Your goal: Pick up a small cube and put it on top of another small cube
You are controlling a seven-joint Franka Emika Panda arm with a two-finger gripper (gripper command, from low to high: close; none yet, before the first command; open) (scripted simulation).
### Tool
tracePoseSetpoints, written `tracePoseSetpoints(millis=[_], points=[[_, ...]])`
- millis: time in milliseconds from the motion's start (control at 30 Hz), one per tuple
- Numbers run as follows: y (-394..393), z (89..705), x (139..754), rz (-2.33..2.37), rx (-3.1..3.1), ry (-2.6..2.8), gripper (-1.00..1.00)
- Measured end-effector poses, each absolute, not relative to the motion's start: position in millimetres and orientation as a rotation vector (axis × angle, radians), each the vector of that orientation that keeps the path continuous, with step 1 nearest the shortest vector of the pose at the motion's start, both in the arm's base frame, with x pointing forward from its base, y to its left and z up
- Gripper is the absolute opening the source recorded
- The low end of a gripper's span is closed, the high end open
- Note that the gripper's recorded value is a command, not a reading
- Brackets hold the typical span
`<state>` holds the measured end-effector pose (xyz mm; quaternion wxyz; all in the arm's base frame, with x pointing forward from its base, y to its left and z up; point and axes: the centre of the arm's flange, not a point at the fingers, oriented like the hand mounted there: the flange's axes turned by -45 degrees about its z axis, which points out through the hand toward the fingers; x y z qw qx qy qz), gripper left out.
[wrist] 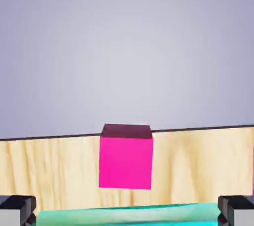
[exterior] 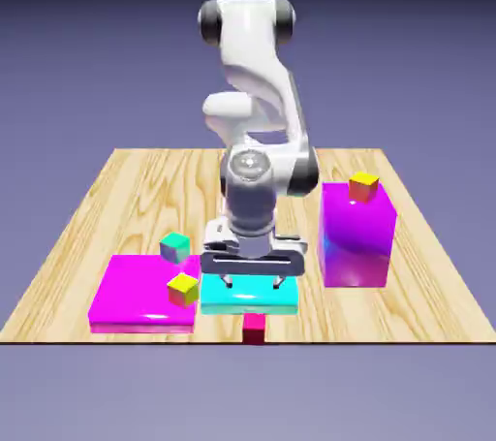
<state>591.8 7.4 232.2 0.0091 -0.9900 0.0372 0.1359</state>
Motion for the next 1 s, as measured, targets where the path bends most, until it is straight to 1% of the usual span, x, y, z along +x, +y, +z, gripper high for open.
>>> tracePoseSetpoints(millis=[133,200,300,333,400,500,533,767,1000], points=[[7.3,185.7,601.1,0.657,-3.047,0.144,0.00],[7.2,177.6,602.1,0.696,-3.037,0.148,0.00],[9.1,120.2,583.5,0.696,-3.037,0.149,0.00],[9.4,112.6,580.5,0.696,-3.037,0.148,-1.00],[9.4,112.6,580.5,0.696,-3.037,0.149,-1.00],[7.7,169.5,600.0,0.696,-3.035,0.149,-1.00],[-0.1,182.7,597.9,0.695,-3.048,0.137,-1.00],[-84.5,242.6,533.9,0.707,-3.150,0.012,-1.00],[-152.2,284.7,446.4,0.719,-3.143,-0.100,-1.00]])
